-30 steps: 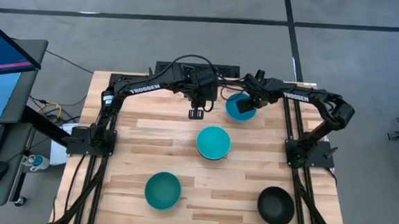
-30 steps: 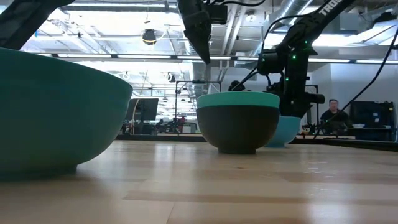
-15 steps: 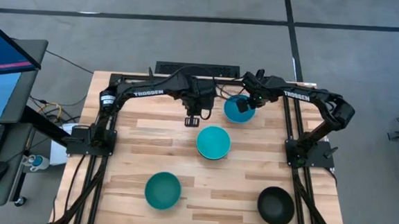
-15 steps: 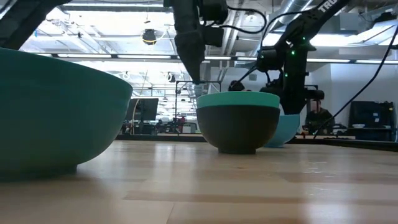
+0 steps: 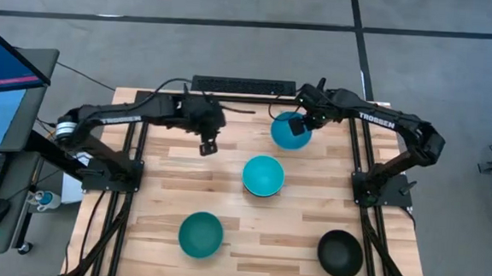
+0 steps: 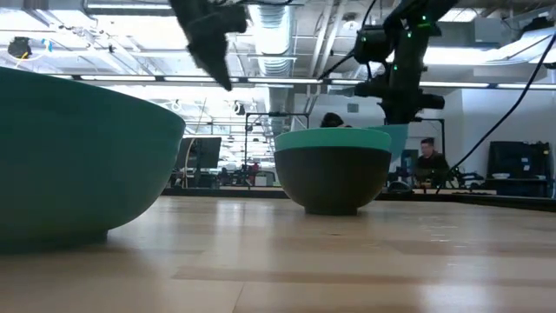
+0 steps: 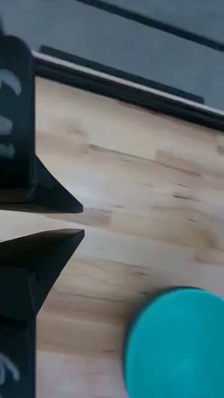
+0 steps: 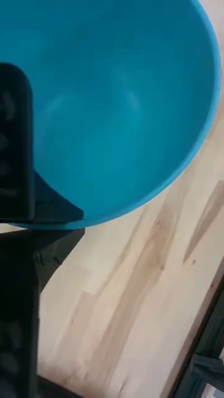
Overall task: Nest bowls inside each other
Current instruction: Stack the blue bowl on top of the blue bowl
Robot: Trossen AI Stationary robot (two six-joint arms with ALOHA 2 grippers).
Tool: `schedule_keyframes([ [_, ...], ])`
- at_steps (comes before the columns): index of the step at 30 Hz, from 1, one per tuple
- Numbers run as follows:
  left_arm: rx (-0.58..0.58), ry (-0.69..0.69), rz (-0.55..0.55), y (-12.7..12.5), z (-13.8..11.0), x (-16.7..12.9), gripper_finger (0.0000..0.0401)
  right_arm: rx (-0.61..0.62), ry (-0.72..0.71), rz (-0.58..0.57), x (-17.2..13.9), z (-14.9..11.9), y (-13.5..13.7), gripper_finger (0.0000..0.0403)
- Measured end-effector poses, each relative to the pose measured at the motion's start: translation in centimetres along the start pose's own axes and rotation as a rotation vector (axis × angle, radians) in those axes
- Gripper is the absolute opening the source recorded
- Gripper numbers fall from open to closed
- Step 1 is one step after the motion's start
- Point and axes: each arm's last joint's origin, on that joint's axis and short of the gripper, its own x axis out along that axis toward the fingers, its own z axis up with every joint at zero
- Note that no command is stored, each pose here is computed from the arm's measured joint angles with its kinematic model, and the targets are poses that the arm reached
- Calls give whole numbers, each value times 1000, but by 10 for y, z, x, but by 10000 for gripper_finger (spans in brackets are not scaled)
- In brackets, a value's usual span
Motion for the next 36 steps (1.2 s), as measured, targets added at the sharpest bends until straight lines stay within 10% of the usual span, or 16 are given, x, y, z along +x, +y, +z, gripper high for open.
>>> schedule_keyframes([
  [11,-34,-60,-39,-22,-36,-7,43,-97,-76,120,-54,-13,53,21],
  [36,43,-75,-63,-16,-87,-3,43,91,11,172,-41,-83,132,26],
])
